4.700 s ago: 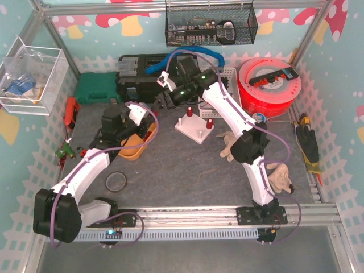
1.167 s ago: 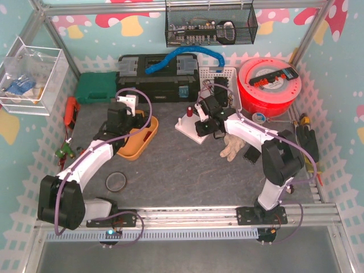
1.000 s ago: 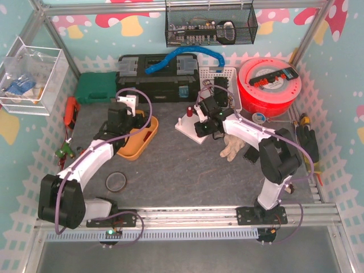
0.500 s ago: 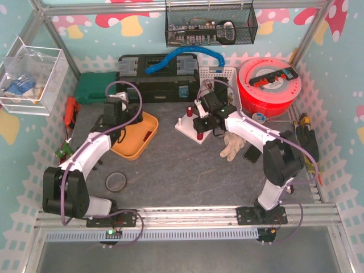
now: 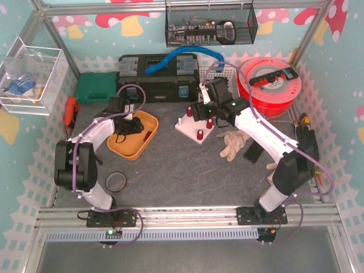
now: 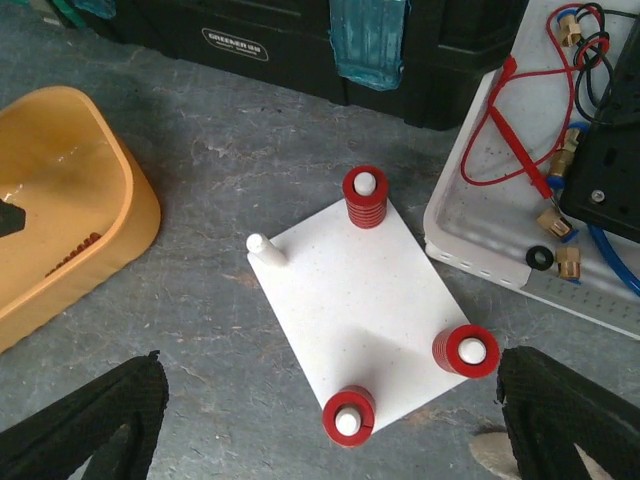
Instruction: Install the large spring
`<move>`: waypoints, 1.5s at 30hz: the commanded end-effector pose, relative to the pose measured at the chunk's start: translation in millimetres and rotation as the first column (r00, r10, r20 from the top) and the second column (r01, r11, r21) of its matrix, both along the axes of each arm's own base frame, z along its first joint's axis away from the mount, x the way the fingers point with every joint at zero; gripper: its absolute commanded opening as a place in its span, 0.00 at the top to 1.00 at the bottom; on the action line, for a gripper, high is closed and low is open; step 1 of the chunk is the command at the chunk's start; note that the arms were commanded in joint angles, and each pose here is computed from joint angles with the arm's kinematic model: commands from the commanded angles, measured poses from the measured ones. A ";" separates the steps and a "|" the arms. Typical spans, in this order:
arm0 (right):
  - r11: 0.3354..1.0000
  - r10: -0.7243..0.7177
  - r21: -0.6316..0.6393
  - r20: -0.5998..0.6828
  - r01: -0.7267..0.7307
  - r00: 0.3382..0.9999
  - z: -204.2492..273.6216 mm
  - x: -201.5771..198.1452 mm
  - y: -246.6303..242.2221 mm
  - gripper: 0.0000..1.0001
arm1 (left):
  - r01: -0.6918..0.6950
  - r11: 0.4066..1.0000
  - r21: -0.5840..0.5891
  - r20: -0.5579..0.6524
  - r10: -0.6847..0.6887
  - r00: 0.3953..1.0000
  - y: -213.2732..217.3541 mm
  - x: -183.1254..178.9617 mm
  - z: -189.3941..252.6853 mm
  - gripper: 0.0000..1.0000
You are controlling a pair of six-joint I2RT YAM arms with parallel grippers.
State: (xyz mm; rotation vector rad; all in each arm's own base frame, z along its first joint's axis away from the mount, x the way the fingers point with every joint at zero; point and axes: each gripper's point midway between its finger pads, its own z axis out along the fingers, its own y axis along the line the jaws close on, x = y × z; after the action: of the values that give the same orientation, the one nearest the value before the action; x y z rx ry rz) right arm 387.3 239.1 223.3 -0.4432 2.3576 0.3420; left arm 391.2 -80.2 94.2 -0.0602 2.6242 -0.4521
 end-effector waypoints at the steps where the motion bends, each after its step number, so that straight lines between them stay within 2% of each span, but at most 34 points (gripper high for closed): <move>1: 1.000 -0.021 -0.002 0.007 0.021 1.000 13.2 -2.3 -6.4 0.10 | 0.110 0.994 -0.005 -0.089 -0.110 0.990 -6.5 -10.4 -8.9 0.54; 9: 1.000 -0.029 0.011 0.011 0.029 1.000 18.9 -5.3 -7.9 0.10 | 0.165 0.986 -0.034 -0.153 -0.169 0.974 -13.7 -9.8 -25.6 0.52; 27: 0.997 -0.072 0.007 0.019 0.072 0.997 19.5 -5.7 -15.5 0.10 | 0.193 0.979 -0.068 -0.201 -0.203 0.958 -20.6 -6.4 -48.5 0.48; 39: 0.996 -0.092 0.009 0.024 0.092 0.995 22.0 -4.2 -18.0 0.10 | 0.160 0.983 0.091 -0.226 -0.136 0.965 6.2 -3.9 -57.0 0.50; 45: 0.996 -0.088 0.010 0.020 0.088 0.996 20.6 -3.8 -16.5 0.10 | 0.147 0.985 0.086 -0.198 -0.128 0.972 4.6 0.9 -44.1 0.49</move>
State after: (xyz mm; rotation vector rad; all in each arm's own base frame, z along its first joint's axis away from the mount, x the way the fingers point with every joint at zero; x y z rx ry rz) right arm 383.2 226.2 230.4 -0.3662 2.3713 0.3006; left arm 387.5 -79.6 40.4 0.1134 2.8616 -0.4106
